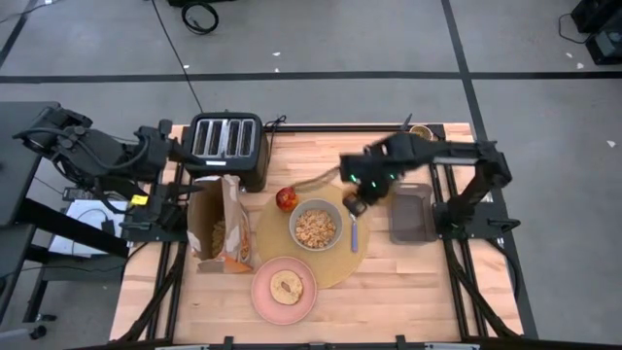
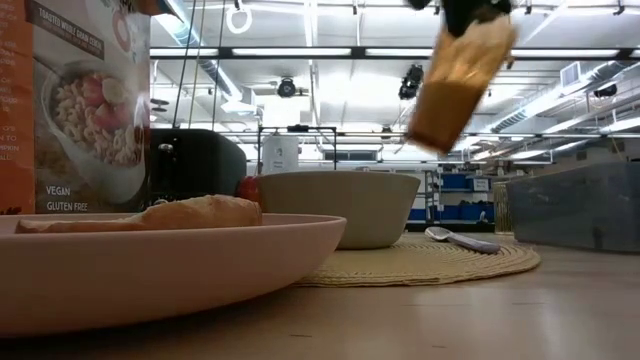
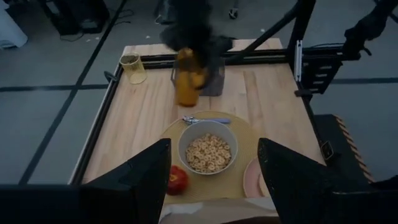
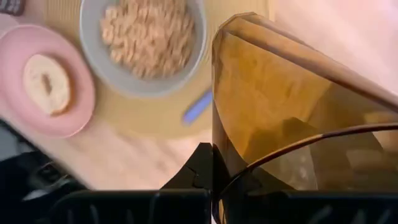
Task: Arrange a breakfast setting
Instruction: Put the yellow transparent cup to the top right of the gray bowl on the yellow placemat
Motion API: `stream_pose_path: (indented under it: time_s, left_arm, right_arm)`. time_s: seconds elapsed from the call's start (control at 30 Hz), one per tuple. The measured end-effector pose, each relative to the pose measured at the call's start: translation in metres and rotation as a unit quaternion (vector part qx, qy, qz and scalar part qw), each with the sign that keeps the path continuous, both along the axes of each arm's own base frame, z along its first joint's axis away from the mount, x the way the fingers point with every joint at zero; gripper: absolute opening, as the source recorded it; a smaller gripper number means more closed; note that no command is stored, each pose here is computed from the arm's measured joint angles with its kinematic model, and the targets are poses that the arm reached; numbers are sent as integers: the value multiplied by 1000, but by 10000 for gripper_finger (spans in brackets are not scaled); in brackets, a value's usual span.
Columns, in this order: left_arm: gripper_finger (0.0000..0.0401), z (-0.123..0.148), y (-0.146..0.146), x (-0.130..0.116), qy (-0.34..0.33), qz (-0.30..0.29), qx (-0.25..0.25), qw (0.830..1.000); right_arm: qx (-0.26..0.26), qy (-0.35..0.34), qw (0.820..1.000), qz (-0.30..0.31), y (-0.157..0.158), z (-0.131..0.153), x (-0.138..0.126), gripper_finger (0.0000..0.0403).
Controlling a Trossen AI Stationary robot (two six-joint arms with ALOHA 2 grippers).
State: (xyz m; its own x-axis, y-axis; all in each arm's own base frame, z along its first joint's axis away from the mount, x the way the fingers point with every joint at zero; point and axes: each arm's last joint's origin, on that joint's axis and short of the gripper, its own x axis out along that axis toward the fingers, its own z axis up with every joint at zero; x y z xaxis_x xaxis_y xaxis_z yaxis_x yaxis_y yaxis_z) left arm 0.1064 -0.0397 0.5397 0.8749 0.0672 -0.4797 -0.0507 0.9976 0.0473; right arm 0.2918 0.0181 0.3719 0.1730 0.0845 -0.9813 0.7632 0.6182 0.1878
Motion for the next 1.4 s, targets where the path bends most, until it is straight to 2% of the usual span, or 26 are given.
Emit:
stream_pose_path:
  time_s: [0.1,0.2,0.27,0.3,0.37,0.4,0.5,0.57,0.63,0.73,0.87,0.9,1.0,1.03,1.13,1.23,1.4]
  left_arm:
    - [244,0,0,0,-1,6,-12,1000]
    - [244,0,0,0,-2,11,-20,1000]
    - [244,0,0,0,-3,17,-22,1000]
    - [244,0,1,0,-6,25,-26,999]
    - [244,0,1,0,-11,44,-34,998]
    - [244,1,2,0,-14,54,-38,998]
    - [244,1,3,0,-23,83,-52,995]
    - [244,1,3,0,-28,97,-63,993]
    - [244,1,4,0,-33,109,-69,991]
    - [244,1,4,0,-39,124,-71,989]
    - [244,2,5,0,-46,141,-65,987]
    - [244,2,6,0,-47,143,-63,987]
    - [244,2,6,0,-49,148,-55,986]
    - [244,2,6,0,-49,147,-49,987]
    - [244,2,6,0,-49,147,-45,987]
    - [244,2,6,0,-49,147,-39,987]
    - [244,2,6,0,-47,142,-28,988]
  right_arm:
    - [-21,-9,998,64,-29,-8,11,13]
    - [-40,-3,986,160,-50,-20,23,13]
    - [-58,8,966,250,-60,-30,29,13]
    - [-70,13,950,303,-63,-34,32,13]
    - [-104,30,904,414,-68,-42,38,13]
    - [-123,44,872,472,-69,-45,40,13]
    - [-176,90,756,624,-71,-54,48,13]
    - [-209,121,686,687,-72,-58,54,13]
    - [-219,143,625,736,-74,-63,60,13]
    - [-218,172,558,782,-77,-71,66,13]
    - [-199,177,498,825,-77,-75,67,13]
    - [-201,176,492,829,-77,-74,67,13]
    - [-202,167,497,827,-76,-74,68,13]
    - [-201,166,500,826,-76,-76,68,13]
    - [-205,168,526,808,-76,-87,69,13]
    - [-197,191,518,810,-76,-97,67,13]
    - [-195,189,510,816,-70,-101,67,13]
